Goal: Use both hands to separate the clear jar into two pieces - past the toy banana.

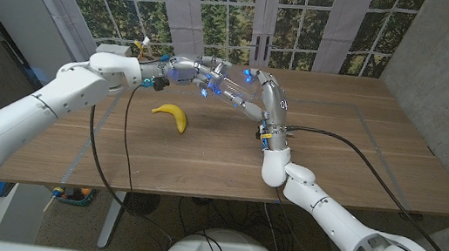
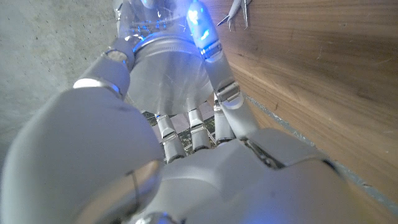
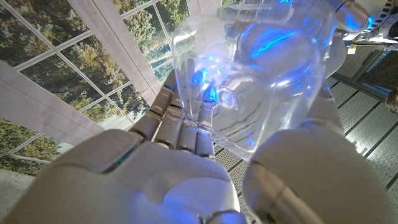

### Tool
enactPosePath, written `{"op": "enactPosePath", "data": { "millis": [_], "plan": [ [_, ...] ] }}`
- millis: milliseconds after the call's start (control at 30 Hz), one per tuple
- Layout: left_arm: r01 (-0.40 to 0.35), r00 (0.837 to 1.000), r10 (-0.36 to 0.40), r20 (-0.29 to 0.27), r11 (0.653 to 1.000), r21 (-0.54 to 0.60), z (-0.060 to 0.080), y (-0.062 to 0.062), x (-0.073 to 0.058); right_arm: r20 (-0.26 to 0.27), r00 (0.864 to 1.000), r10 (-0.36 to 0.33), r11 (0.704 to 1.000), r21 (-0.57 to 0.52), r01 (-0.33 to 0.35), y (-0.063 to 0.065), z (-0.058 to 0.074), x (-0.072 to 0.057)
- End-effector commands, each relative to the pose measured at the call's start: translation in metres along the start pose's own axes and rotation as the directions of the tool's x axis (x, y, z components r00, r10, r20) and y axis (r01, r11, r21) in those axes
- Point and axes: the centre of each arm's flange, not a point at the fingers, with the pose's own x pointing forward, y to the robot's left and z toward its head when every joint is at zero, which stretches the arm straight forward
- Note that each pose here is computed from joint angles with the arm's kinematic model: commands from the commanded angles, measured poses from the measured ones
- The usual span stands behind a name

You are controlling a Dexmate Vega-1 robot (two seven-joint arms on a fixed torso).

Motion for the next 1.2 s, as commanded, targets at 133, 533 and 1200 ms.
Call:
{"op": "enactPosePath", "data": {
  "millis": [133, 533, 1200],
  "plan": [
    [-0.067, 0.946, -0.056, -0.320, 0.930, -0.361, -0.037, -0.014, -0.005, 0.015, 1.000, 0.003, 1.000, -0.009, -0.003, 0.000, -0.001, -0.001],
    [-0.016, 0.924, -0.159, -0.349, 0.894, -0.449, -0.040, -0.016, -0.002, 0.014, 1.000, -0.005, 1.000, -0.012, 0.005, -0.002, -0.001, -0.001],
    [-0.214, 0.967, 0.203, -0.153, 0.975, -0.057, -0.022, -0.003, -0.019, 0.011, 1.000, -0.009, 1.000, -0.014, 0.009, -0.002, -0.001, 0.001]
  ]
}}
